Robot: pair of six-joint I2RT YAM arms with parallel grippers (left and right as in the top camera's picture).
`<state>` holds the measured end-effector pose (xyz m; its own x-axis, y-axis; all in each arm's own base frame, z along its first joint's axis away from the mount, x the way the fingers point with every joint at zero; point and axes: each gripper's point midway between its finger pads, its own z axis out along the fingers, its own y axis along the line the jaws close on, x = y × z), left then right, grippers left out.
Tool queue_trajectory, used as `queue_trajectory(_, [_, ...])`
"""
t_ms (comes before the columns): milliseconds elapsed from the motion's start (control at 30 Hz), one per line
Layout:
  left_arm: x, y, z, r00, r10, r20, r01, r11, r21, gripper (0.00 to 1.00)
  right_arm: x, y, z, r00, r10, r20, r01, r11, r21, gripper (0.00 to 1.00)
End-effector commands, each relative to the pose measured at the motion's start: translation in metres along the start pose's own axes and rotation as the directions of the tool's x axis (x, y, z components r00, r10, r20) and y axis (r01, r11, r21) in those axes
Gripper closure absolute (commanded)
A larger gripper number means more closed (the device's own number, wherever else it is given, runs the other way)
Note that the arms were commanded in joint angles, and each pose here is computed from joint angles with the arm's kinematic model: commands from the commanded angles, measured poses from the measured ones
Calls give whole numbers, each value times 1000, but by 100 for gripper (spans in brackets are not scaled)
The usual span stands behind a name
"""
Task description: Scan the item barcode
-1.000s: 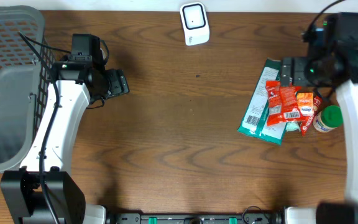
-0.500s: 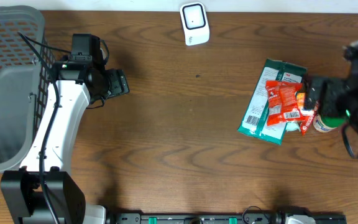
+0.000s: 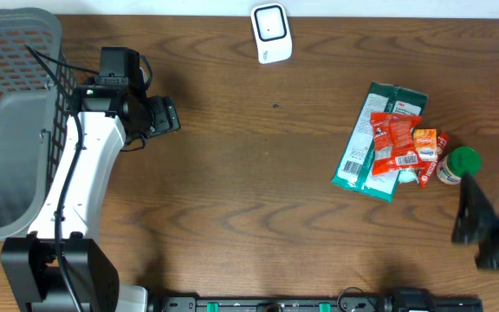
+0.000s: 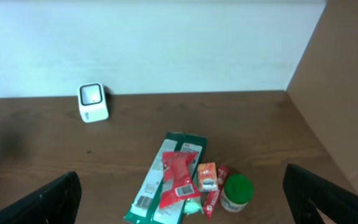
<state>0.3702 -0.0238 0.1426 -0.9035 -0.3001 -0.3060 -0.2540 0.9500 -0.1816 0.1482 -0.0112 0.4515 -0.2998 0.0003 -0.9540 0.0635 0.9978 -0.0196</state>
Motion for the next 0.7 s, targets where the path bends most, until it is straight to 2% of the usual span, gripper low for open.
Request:
queue_trajectory(0, [2, 1, -4, 1000, -1, 9, 1, 1000, -3, 16, 4, 1, -25, 998, 3, 58, -2, 1000, -14, 1])
queue_trajectory(333, [2, 1, -4, 1000, -1, 9, 1, 1000, -3, 16, 47, -1, -50, 989, 8, 146, -6, 1000, -16, 1])
queue_trajectory(467, [2, 1, -4, 1000, -1, 8, 1, 1000, -3, 16, 62, 2, -37, 979, 13, 204, -8, 1000, -26, 1])
queue_trajectory(667, [2, 1, -4, 1000, -1, 9, 1, 1000, -3, 16, 76, 12, 10, 953, 28, 303, -7, 997, -72, 1])
